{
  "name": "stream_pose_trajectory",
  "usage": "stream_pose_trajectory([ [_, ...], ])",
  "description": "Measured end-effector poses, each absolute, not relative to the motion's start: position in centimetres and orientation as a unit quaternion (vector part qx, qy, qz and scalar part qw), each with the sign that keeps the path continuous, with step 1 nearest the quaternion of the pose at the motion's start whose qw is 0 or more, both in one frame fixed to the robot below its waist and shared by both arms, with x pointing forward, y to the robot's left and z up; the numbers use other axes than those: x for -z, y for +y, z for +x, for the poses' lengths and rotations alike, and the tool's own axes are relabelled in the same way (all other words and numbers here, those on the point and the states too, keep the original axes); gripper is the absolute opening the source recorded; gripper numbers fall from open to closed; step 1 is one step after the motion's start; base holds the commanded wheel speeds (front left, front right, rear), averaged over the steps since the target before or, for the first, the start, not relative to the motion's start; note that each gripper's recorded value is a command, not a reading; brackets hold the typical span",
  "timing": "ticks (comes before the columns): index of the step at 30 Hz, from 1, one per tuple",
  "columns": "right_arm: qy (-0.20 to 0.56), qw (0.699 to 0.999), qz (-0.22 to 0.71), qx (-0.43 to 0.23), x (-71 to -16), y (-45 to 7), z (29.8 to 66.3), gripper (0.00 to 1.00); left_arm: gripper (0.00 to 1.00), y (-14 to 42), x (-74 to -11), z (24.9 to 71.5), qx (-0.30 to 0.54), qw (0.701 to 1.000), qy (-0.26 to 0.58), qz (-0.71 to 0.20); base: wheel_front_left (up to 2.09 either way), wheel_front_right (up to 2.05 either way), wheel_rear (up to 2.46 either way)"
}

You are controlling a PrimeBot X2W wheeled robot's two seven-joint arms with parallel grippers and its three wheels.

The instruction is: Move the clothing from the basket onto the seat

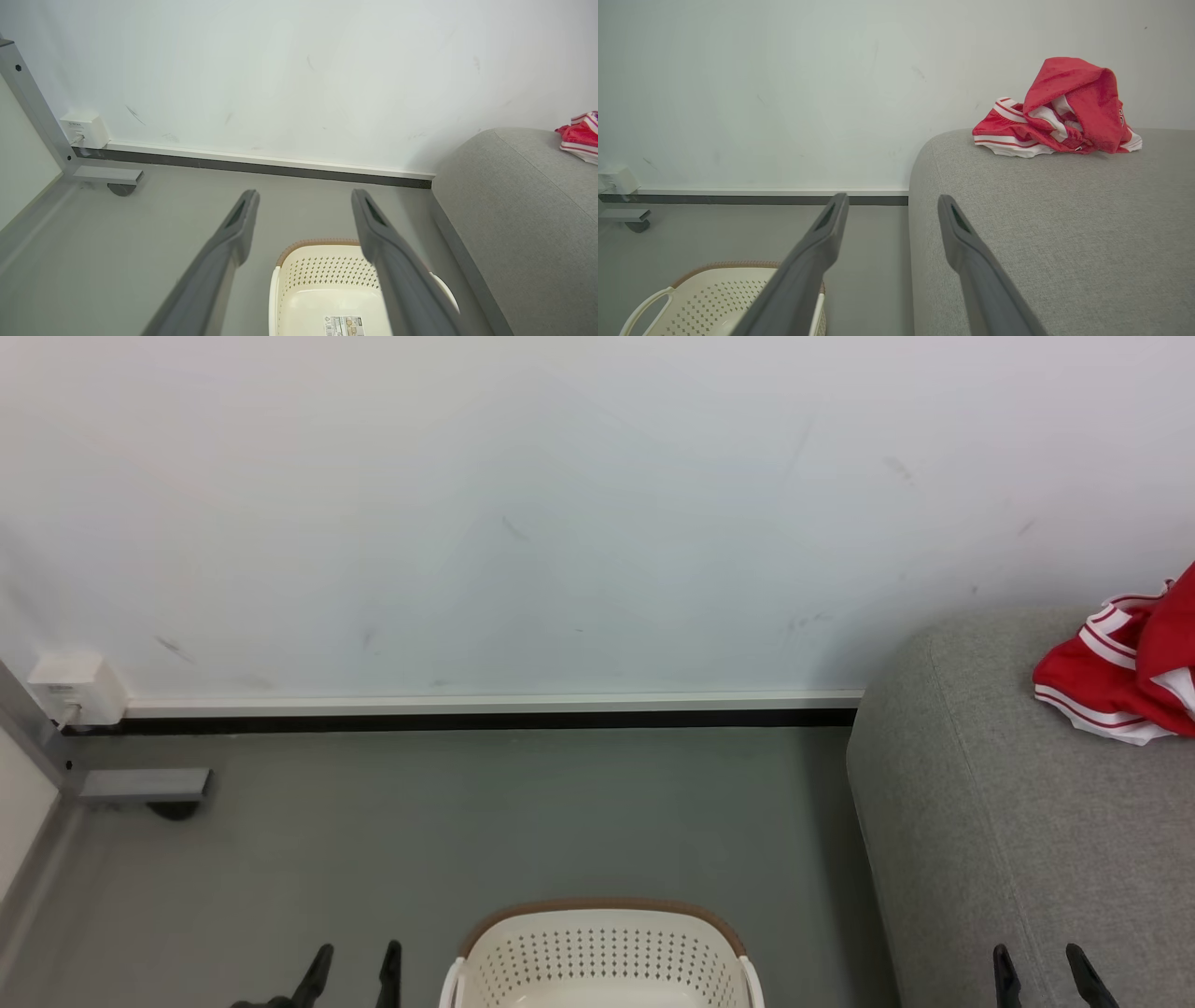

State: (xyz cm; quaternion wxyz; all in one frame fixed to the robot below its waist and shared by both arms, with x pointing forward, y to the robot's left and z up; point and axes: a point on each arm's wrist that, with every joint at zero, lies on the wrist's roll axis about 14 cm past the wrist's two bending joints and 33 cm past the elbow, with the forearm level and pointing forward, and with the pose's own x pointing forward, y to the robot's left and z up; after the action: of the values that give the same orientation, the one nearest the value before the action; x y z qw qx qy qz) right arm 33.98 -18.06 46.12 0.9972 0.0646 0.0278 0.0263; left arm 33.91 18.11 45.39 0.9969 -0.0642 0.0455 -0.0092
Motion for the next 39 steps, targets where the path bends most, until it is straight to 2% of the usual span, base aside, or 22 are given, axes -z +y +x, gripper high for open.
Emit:
stream_pose_trajectory([
  [17,0.035,0.996,0.068,-0.039,-45.7,-17.1,33.9,1.0,1.0,19.1,-45.6,33.7,-0.002,0.997,0.037,-0.065,0.0,0.0,0.0],
  [18,0.035,0.996,0.068,-0.04,-45.7,-17.1,33.9,0.0,0.0,19.0,-45.6,33.7,0.001,0.997,0.037,-0.067,0.0,0.0,0.0],
  [24,0.06,0.994,0.079,-0.036,-44.3,-16.9,33.4,0.0,0.0,18.8,-43.7,32.7,-0.003,0.995,0.07,-0.076,0.0,0.0,0.0],
  [39,0.07,0.975,0.209,0.005,-44.4,-17.9,34.1,0.0,0.0,19.8,-43.8,33.4,-0.042,0.975,0.077,-0.206,0.0,0.0,0.0],
])
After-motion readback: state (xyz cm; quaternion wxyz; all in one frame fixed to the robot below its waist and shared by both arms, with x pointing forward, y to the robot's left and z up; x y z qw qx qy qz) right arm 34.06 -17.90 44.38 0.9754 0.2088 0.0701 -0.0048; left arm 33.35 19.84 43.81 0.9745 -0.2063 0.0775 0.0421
